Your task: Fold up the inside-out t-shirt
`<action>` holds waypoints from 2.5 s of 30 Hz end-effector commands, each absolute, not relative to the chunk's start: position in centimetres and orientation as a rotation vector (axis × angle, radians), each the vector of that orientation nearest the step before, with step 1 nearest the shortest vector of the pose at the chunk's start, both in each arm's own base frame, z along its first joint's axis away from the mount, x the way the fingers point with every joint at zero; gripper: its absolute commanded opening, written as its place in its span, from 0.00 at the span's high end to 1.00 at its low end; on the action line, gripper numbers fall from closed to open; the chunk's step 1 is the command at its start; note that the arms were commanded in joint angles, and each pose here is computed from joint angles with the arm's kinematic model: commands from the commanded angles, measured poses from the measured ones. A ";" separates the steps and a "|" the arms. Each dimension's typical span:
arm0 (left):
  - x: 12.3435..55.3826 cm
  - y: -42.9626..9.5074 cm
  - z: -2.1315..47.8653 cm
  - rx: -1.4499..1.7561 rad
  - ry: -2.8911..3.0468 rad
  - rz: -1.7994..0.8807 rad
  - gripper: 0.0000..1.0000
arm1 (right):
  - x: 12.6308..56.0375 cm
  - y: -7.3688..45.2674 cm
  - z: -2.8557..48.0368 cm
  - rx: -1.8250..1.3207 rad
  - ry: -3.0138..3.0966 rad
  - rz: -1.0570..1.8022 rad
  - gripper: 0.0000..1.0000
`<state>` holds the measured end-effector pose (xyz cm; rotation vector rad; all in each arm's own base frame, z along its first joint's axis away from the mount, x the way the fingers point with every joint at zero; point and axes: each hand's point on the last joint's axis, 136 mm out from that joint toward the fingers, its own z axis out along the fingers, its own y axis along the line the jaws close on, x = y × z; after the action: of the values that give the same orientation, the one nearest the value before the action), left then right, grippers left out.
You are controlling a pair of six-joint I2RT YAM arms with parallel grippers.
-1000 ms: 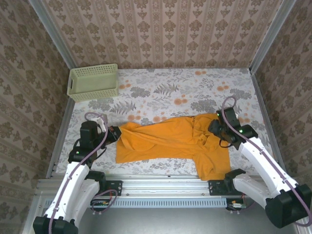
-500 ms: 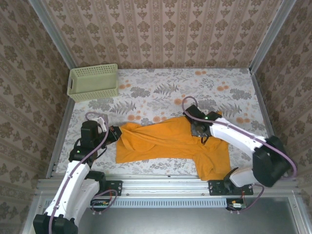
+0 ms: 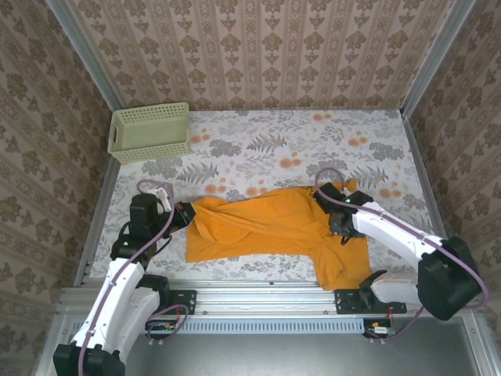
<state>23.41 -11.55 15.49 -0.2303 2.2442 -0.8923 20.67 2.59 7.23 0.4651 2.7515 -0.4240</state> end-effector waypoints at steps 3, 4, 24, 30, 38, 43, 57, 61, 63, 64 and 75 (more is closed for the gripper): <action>23.5 -11.5 15.7 -0.205 2.230 -0.878 1.00 | 19.0 1.9 7.4 0.614 2.751 -0.293 0.76; 23.5 -11.5 15.7 -0.205 2.230 -0.876 1.00 | 19.3 1.9 8.1 0.616 2.729 -0.282 0.77; 23.5 -11.5 15.7 -0.205 2.228 -0.875 1.00 | 21.1 2.4 8.2 0.794 2.701 0.100 0.75; 23.7 -11.5 15.7 -0.210 2.223 -0.876 1.00 | 18.9 2.2 6.1 0.838 2.745 0.048 0.75; 23.9 -11.4 15.8 -0.206 2.222 -0.867 1.00 | 17.2 1.2 5.8 0.917 2.656 -0.014 0.78; 23.9 -11.4 15.8 -0.204 2.225 -0.863 1.00 | 17.9 1.1 6.3 0.882 2.650 -0.019 0.85; 26.1 -11.0 24.3 -0.118 2.020 -0.824 1.00 | 22.5 -3.3 23.7 0.678 2.233 -0.210 1.00; 27.1 -10.9 30.3 -0.052 1.862 -0.801 1.00 | 24.8 -3.5 30.9 0.580 2.100 -0.226 1.00; 27.6 -10.4 32.5 -0.049 1.801 -0.757 1.00 | 26.4 -3.3 33.2 0.540 2.064 -0.245 1.00; 28.0 -10.1 33.0 -0.054 1.787 -0.734 1.00 | 27.1 -3.1 33.9 0.519 2.057 -0.248 1.00; 30.5 -10.1 24.2 -0.135 2.082 -0.688 1.00 | 33.3 2.7 23.9 0.387 2.360 -0.076 0.94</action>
<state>31.09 -10.46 27.37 -0.1311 1.9978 -0.7220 33.22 0.71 27.25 0.4548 2.2624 -0.1671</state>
